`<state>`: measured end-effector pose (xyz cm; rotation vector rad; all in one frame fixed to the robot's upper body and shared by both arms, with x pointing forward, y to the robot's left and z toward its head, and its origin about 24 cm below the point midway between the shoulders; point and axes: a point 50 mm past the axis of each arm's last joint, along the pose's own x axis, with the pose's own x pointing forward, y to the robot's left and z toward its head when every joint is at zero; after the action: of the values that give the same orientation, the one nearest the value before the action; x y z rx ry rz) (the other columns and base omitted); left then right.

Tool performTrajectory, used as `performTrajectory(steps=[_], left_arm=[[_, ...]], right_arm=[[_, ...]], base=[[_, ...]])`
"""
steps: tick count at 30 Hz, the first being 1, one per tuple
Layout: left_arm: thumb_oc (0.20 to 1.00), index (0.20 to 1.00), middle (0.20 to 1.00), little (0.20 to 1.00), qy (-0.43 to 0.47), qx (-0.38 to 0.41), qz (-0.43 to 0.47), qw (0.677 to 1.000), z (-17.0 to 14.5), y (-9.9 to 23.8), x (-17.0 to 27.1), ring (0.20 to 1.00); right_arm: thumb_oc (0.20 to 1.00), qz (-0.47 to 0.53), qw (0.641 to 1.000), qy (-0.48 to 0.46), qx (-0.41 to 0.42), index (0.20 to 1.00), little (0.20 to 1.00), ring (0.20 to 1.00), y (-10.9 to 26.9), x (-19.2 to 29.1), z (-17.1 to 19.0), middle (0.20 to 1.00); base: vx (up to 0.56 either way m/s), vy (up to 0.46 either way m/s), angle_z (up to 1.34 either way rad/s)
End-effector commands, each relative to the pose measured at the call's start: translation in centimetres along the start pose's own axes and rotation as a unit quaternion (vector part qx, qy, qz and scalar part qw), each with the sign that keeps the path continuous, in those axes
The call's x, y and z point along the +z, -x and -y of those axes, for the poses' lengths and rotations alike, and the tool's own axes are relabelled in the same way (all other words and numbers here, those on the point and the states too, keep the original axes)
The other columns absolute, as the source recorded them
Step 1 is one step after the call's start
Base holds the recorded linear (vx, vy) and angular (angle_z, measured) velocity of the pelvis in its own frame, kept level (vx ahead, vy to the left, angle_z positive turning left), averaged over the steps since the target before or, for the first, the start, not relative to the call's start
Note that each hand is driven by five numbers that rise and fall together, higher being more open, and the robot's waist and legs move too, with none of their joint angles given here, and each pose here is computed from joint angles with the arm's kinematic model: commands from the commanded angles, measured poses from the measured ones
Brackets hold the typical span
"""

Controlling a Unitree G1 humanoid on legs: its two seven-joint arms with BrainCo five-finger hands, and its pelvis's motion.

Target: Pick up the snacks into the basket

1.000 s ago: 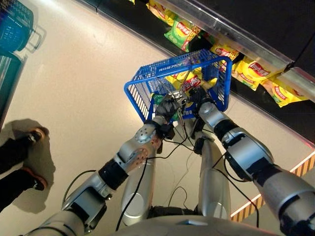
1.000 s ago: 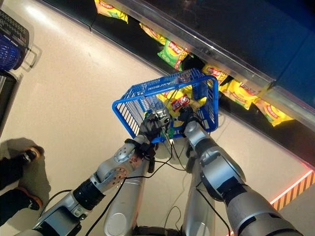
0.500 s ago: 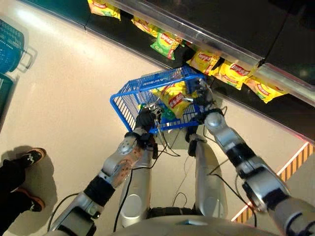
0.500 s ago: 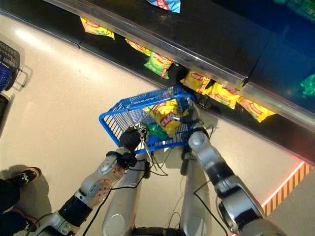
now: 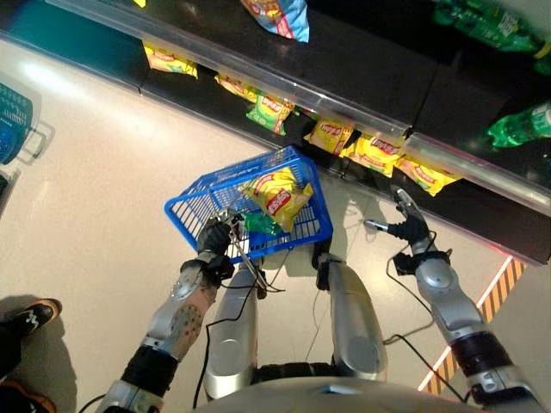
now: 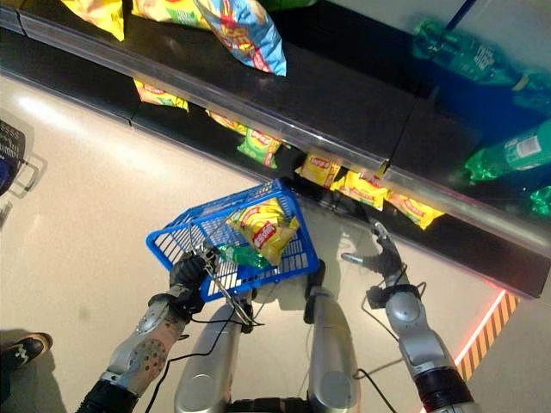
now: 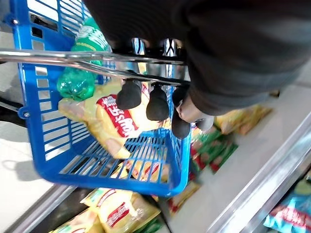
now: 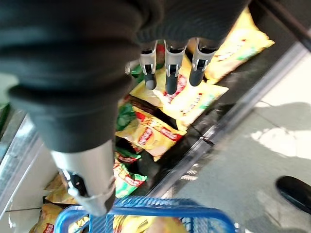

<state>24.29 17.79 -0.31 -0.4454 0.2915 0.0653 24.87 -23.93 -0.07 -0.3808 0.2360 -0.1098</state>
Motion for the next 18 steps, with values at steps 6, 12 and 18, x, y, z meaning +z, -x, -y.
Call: performTrajectory(steps=[6,12,18], left_arm=[[0.2,0.2,0.2,0.2,-0.103,0.112,0.01,0.988,-6.8,1.8,-0.7,0.2],[0.2,0.2,0.2,0.2,-0.184,0.202,-0.143,0.951,-11.8,4.4,-6.5,0.2],[0.2,0.2,0.2,0.2,-0.201,0.249,-0.29,0.902,-14.0,7.8,-11.7,0.2]], right_arm=[[1.0,-0.195,0.976,-0.013,-0.092,1.0,1.0,1.0,3.7,-9.2,2.8,1.0],[1.0,-0.362,0.926,-0.008,-0.106,1.0,1.0,1.0,8.2,-15.4,1.9,1.0],[1.0,-0.463,0.879,-0.016,-0.111,1.0,1.0,1.0,11.1,-18.2,1.1,1.0]], base=[[0.1,-0.015,-0.04],[0.08,-0.015,-0.04],[0.04,-0.006,-0.02]])
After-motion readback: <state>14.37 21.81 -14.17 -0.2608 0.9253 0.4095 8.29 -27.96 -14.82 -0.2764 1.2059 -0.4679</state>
